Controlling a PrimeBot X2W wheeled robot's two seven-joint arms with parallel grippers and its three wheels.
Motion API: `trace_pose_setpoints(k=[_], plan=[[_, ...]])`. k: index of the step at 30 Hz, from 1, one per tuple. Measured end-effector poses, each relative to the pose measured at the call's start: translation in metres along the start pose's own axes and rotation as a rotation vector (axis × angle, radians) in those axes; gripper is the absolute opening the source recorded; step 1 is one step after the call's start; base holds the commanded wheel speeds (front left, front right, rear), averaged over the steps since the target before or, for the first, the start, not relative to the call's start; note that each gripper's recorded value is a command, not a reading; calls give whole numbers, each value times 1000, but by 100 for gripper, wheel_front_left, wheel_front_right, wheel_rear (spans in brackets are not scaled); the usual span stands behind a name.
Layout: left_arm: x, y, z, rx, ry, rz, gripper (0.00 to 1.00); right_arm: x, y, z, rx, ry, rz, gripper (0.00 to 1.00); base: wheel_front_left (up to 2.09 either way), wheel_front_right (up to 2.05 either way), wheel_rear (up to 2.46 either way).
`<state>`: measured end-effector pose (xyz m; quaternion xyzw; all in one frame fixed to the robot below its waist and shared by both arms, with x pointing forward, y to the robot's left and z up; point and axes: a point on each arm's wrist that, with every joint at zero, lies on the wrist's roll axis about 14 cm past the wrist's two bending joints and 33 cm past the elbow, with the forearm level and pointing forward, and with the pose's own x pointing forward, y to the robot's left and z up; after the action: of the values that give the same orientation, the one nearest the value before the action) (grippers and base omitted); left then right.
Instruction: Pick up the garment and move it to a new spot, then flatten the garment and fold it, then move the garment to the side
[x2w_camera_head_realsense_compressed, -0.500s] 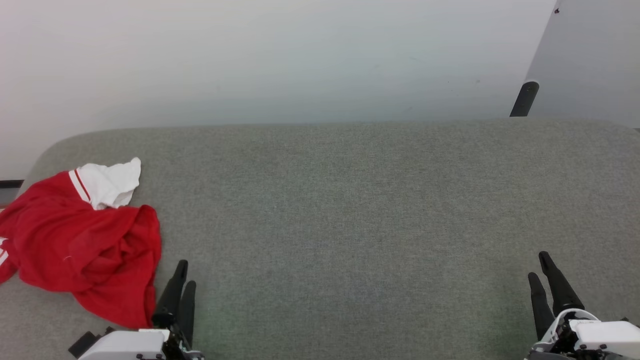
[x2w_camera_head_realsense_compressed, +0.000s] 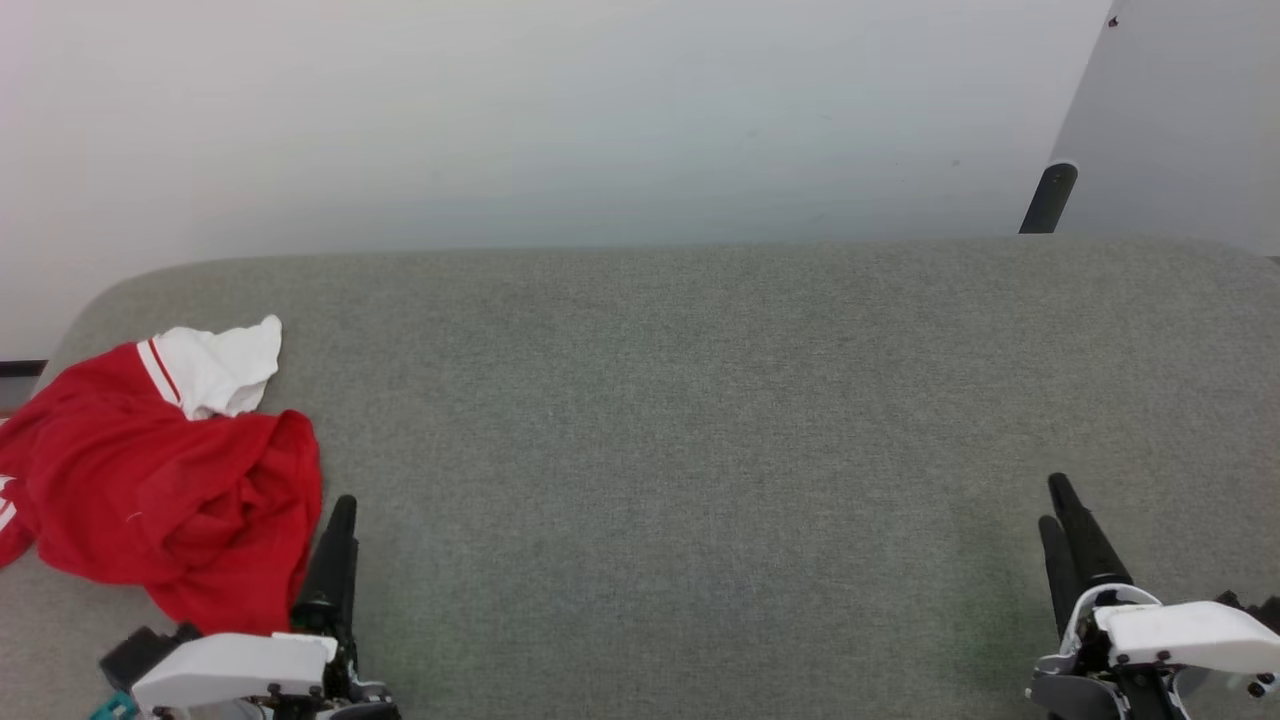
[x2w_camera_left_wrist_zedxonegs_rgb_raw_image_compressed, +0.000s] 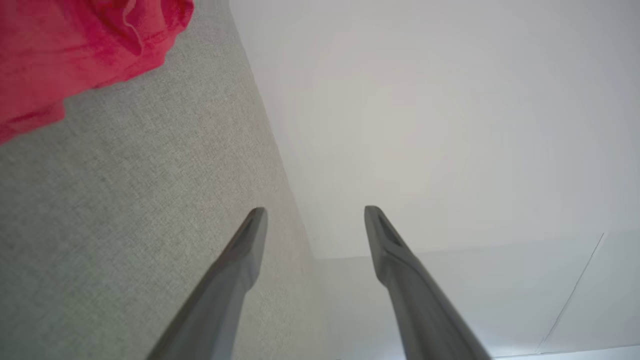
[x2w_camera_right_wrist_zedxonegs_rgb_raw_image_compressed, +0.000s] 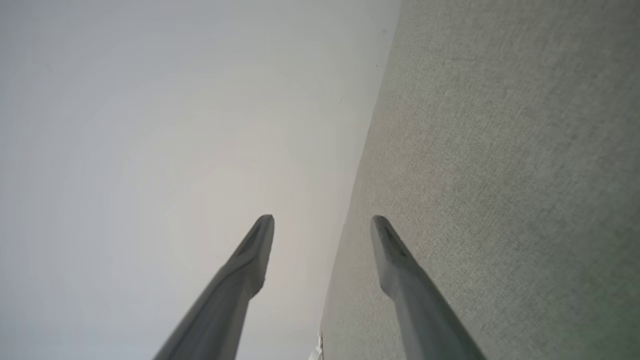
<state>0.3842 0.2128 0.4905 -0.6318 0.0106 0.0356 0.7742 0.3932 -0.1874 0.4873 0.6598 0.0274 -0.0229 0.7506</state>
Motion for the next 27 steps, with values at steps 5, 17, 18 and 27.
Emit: trace_pose_setpoints(k=[5,17,18,27], plan=[[1,-1,6,125,-9,-2,100,3,2,-3,-59,4,2,100,0,0,0],[3,-5,14,406,-30,-11,100,13,12,-8,-283,19,33,100,0,0,0],[4,-5,14,426,-31,-12,100,14,13,-8,-311,22,36,100,0,0,0],[9,-11,17,627,-35,-35,100,19,17,-11,-580,35,60,100,0,0,0]])
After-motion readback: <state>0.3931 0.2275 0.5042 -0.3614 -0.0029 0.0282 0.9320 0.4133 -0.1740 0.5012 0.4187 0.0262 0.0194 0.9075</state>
